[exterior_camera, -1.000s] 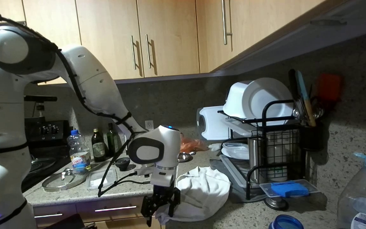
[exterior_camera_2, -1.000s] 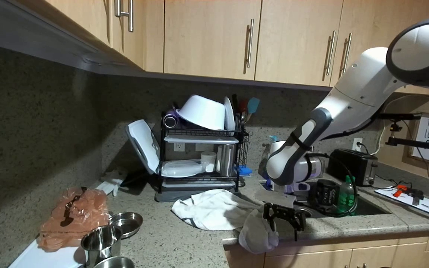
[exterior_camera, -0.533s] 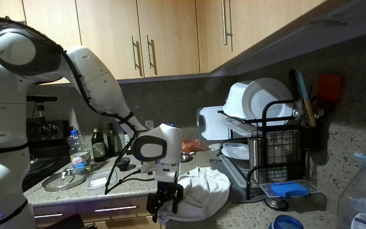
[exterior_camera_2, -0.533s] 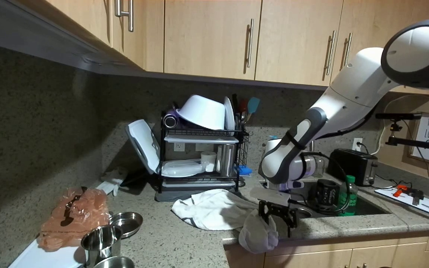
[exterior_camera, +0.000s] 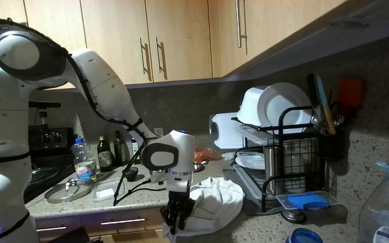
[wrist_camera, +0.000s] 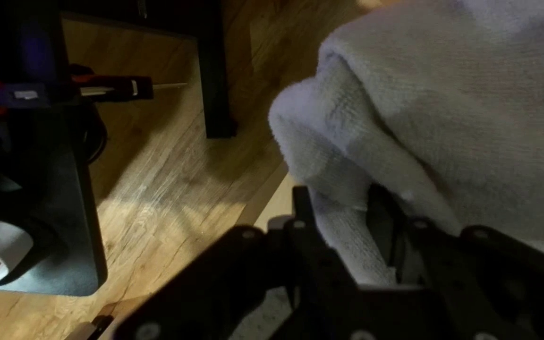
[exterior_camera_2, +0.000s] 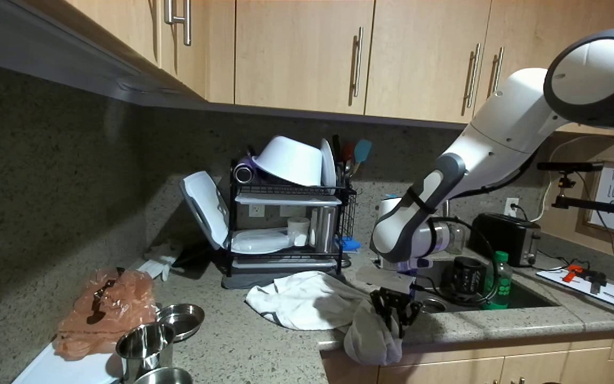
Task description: Fold the towel
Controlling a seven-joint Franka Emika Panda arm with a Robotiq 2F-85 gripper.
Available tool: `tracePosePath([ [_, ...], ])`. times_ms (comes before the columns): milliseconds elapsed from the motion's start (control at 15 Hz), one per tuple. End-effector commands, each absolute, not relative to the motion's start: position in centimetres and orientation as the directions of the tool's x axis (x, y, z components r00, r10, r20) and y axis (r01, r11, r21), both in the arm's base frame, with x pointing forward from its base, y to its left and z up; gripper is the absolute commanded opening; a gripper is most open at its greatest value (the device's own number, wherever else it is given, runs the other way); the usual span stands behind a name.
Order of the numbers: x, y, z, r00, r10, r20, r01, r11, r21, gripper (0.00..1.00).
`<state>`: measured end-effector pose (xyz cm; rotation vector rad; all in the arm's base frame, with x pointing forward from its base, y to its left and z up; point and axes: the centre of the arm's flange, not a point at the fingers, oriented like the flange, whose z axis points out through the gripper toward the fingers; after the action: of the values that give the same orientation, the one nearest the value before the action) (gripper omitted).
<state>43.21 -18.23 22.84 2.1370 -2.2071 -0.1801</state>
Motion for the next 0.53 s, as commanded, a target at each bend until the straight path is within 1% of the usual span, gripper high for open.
tracePosePath([
  [0,43.42,-18.78,22.87,-0.048,-0.998,-0.039,-0.994,0.043,0.105,0.07],
  [67,43.37,-18.94,22.9,-0.052,-0.998,-0.04,-0.994,0.048,0.102,0.01],
  [133,43.32,-19.08,22.92,-0.056,-0.998,-0.041,-0.994,0.052,0.1,0.0],
  [467,43.15,-19.45,22.93,-0.069,-0.997,-0.045,-0.993,0.065,0.096,0.0],
])
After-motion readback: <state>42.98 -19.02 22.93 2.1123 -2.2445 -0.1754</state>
